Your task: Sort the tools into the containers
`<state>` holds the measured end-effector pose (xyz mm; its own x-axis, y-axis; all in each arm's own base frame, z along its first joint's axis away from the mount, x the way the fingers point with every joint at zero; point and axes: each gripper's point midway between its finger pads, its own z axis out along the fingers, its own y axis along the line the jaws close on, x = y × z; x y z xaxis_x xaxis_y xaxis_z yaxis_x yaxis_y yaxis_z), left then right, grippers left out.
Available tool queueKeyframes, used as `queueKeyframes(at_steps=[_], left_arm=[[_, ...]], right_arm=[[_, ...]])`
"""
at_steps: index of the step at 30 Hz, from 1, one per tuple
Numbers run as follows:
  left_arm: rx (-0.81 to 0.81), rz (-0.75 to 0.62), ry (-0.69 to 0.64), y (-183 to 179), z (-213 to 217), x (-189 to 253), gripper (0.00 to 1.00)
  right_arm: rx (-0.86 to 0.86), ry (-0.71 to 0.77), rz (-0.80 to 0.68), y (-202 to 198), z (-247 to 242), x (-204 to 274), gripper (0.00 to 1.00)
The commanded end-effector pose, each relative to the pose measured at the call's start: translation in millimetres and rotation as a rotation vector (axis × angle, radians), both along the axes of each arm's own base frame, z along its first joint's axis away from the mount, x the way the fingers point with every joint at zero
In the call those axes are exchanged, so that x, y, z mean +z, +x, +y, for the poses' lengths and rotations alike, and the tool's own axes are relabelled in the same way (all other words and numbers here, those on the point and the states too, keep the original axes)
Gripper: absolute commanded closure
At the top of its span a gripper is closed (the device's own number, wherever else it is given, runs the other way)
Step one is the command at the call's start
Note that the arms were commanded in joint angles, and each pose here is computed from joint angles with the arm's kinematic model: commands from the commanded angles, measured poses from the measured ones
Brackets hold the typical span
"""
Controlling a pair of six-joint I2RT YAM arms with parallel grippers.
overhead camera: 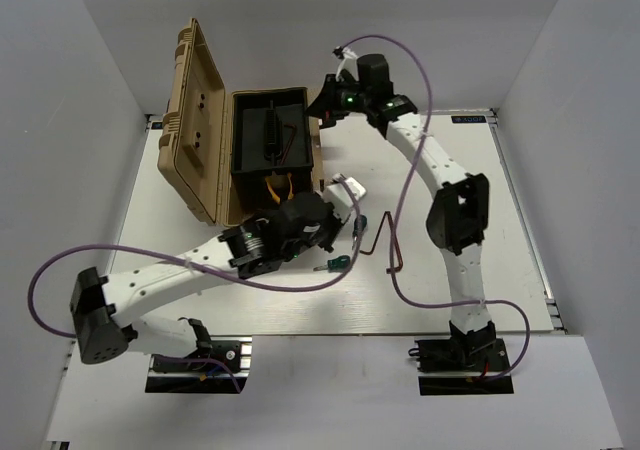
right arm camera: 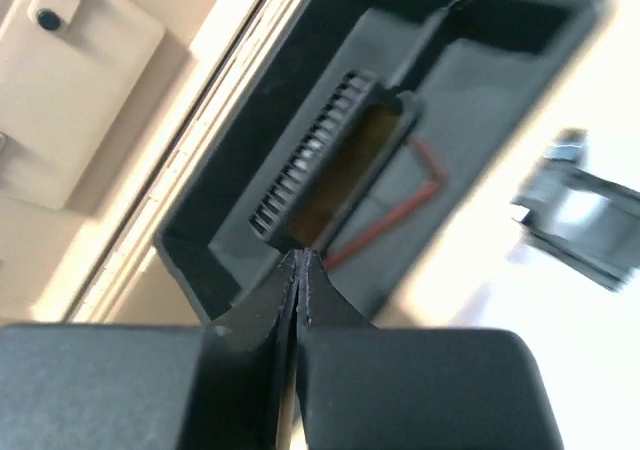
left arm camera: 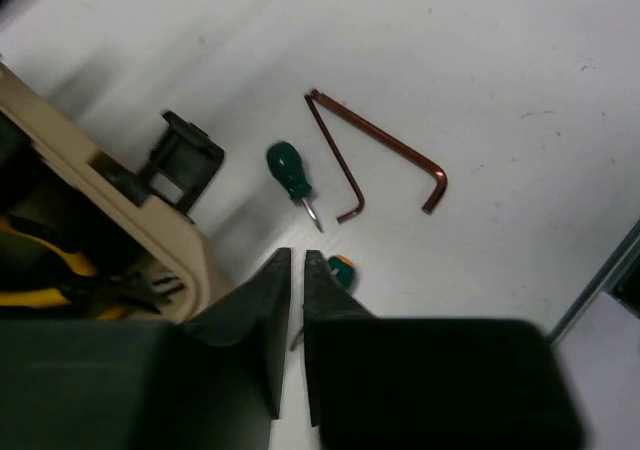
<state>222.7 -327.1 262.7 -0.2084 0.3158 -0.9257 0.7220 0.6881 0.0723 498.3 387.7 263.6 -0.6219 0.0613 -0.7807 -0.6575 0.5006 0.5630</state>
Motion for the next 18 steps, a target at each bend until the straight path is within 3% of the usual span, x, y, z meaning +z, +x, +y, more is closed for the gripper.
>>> queueKeyframes(at_steps=[1, 2, 4, 5, 6, 8, 9, 10, 11, 12, 13, 14, 15, 17, 18], left_arm=[[-0.049, -0.034, -0.015, 3, -19, 12, 0.87], [-0.039, -0.029, 0.003, 9, -26, 0, 0.91], [-0.029, -0.022, 0.025, 15, -33, -10, 0.94], [-0.016, -0.012, 0.028, 21, -37, -15, 0.94], [0.016, 0.026, 0.052, 31, -44, -32, 0.82], [0.043, 0.055, 0.099, 40, -49, -52, 0.71], [0.043, 0.056, 0.102, 45, -57, -53, 0.63], [0.02, 0.091, 0.142, 46, -68, -77, 0.46], [0.0, 0.113, 0.16, 45, -76, -87, 0.43], [-0.022, 0.133, 0.195, 49, -89, -103, 0.37], [-0.023, 0.129, 0.187, 50, -91, -95, 0.37], [-0.022, 0.157, 0.237, 53, -96, -119, 0.37], [-0.03, 0.16, 0.234, 56, -104, -118, 0.37], [0.007, 0.179, 0.259, 61, -105, -130, 0.37], [0.019, 0.177, 0.272, 65, -109, -138, 0.37]], right_arm=[[-0.21, -0.166, -0.192, 13, -83, 52, 1.0], [-0.255, -0.2, -0.256, 6, -106, 77, 1.0], [-0.394, -0.31, -0.182, 16, -160, 47, 1.0], [-0.457, -0.323, -0.193, 14, -190, 61, 1.0], [-0.492, -0.392, -0.09, 8, -224, 29, 1.0], [-0.551, -0.413, -0.013, 0, -275, 20, 1.0], [-0.501, -0.448, 0.082, -20, -282, -2, 1.0], [-0.447, -0.47, 0.164, -41, -287, -33, 1.0], [-0.446, -0.473, 0.209, -50, -304, -45, 0.94], [-0.365, -0.475, 0.268, -84, -305, -72, 0.81], [-0.324, -0.492, 0.257, -96, -305, -81, 0.77], [-0.309, -0.491, 0.264, -106, -305, -89, 0.75], [-0.292, -0.496, 0.273, -135, -304, -103, 0.8], [-0.318, -0.511, 0.253, -144, -319, -110, 0.99], [-0.322, -0.519, 0.264, -164, -321, -118, 1.0]])
